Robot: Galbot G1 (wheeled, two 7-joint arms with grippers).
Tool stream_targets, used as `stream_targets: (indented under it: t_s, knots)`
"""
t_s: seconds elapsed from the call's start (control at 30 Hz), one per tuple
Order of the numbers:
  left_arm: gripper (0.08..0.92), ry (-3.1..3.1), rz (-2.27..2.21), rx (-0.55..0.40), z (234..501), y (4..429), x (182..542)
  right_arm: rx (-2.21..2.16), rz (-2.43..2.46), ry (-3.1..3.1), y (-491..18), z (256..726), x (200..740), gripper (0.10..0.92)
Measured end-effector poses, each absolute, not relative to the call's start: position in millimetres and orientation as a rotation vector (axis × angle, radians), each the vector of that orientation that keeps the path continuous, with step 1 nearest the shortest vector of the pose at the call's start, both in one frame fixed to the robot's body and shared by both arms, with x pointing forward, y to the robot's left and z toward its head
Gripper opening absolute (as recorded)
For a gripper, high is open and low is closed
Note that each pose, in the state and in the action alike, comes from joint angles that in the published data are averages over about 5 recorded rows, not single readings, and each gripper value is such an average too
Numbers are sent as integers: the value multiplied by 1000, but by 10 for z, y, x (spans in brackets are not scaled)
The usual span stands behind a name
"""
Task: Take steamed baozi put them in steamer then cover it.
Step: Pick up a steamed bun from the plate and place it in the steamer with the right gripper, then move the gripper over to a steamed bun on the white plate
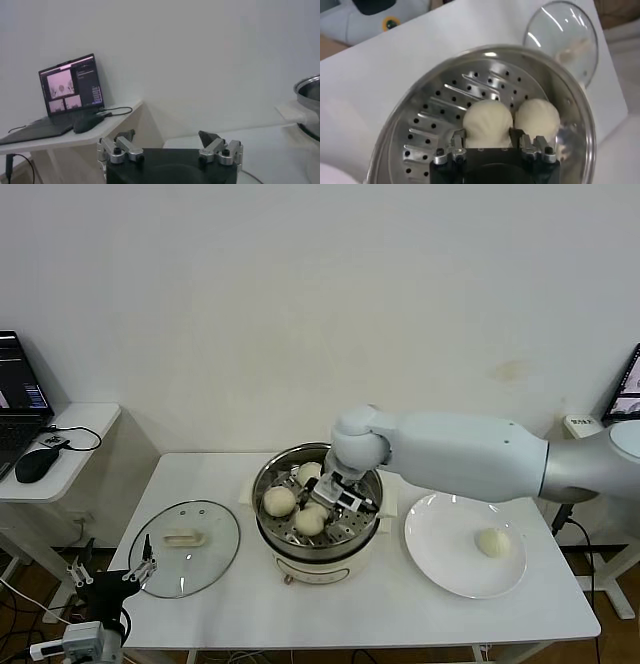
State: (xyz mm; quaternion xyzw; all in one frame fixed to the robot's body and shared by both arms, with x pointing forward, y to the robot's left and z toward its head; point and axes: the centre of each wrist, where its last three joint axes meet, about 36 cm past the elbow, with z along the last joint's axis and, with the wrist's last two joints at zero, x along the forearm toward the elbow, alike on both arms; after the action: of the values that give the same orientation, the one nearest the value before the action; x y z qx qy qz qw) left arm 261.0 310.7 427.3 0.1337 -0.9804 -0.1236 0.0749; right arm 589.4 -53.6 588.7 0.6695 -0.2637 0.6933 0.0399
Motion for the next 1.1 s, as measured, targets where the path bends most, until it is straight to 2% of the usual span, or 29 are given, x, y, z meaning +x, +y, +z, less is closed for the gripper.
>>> stream_targets:
  t_s: [0.1, 0.33, 0.43, 0.8, 1.1]
  knots:
    - [823, -2941, -371, 402, 4271, 3109, 2609, 2060, 2133, -791, -549, 5891, 5887, 601]
    - [823, -2943, -370, 402, 4274, 3108, 2616, 2057, 2142, -815, -637, 5959, 5896, 782]
    - [823, -2943, -377, 403, 4279, 3122, 2618, 2043, 2138, -846, -712, 6045, 5912, 816]
    - [823, -2952, -401, 393, 4311, 3164, 2656, 1793, 1999, -1164, -1304, 6530, 5967, 823]
    - [823, -2962, -411, 362, 4333, 3137, 2676, 1485, 1766, -1415, -2191, 6610, 5869, 823]
